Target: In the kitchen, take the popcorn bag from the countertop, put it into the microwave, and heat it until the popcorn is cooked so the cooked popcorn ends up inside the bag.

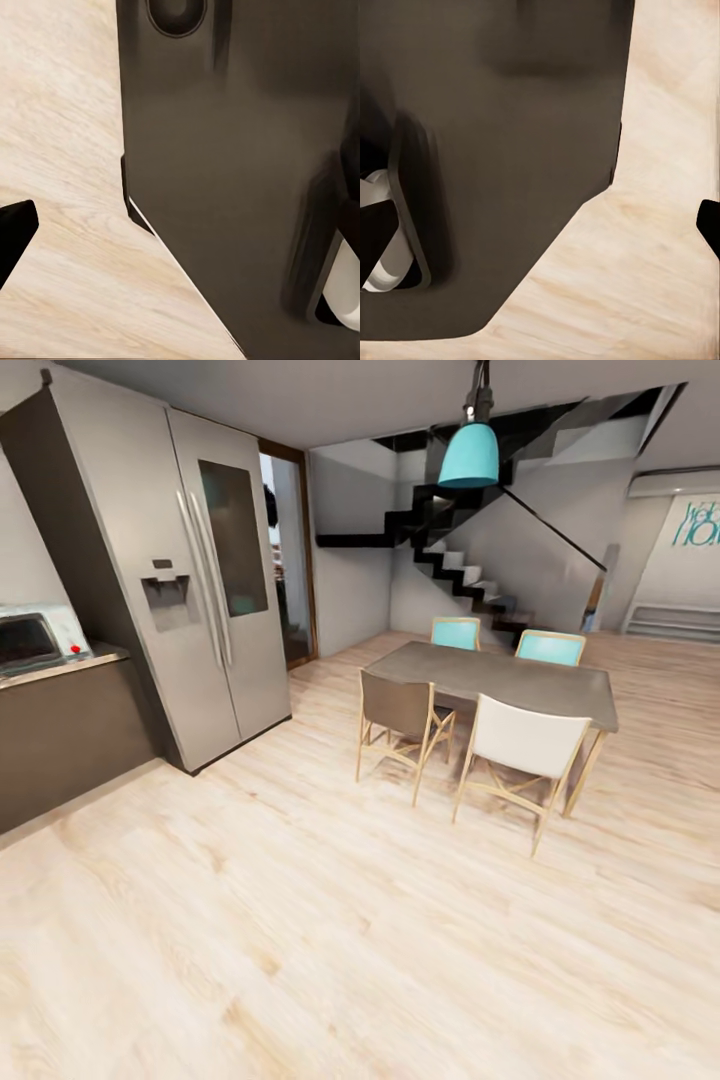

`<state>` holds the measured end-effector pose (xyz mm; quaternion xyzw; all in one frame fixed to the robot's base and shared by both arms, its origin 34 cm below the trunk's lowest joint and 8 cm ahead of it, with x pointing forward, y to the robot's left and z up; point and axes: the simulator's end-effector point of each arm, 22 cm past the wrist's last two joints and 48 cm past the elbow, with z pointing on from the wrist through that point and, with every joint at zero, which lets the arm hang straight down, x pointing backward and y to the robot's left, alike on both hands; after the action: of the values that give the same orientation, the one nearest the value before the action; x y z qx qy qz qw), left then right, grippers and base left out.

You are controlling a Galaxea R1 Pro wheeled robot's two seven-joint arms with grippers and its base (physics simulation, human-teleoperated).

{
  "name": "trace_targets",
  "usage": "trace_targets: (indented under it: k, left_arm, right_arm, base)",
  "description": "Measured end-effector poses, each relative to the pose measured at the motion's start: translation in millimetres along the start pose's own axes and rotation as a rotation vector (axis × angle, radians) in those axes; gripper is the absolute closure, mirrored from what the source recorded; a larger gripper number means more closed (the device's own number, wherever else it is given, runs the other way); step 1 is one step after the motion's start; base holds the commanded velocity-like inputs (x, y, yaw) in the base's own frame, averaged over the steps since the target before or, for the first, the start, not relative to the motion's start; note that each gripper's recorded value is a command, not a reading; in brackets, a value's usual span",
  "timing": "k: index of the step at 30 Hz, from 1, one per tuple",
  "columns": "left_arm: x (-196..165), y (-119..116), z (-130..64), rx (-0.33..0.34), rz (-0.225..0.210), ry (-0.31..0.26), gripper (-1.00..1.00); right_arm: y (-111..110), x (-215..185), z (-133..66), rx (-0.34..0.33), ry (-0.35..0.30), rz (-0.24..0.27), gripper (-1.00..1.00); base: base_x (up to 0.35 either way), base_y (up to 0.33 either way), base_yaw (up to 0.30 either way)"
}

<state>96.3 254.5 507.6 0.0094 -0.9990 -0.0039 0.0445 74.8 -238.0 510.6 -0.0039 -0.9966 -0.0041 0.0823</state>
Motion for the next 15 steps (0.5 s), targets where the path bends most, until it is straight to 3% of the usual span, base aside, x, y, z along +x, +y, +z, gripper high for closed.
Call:
trace_targets:
  k: [8, 15]
  left_arm:
    - [1.9, -0.2, 0.0, 0.001, 0.013, 0.005, -1.0]
    - [3.5, -0.2, -0.1, 0.001, 0.013, 0.009, -1.0]
  right_arm:
    - [0.0, 1.8, 0.0, 0.0, 0.005, 0.0, -1.0]
    - [-0.2, -7.2, -0.1, 0.0, -0.036, -0.001, -1.0]
  base:
    - [0.0, 0.0, 0.299]
    - [0.0, 0.0, 0.299]
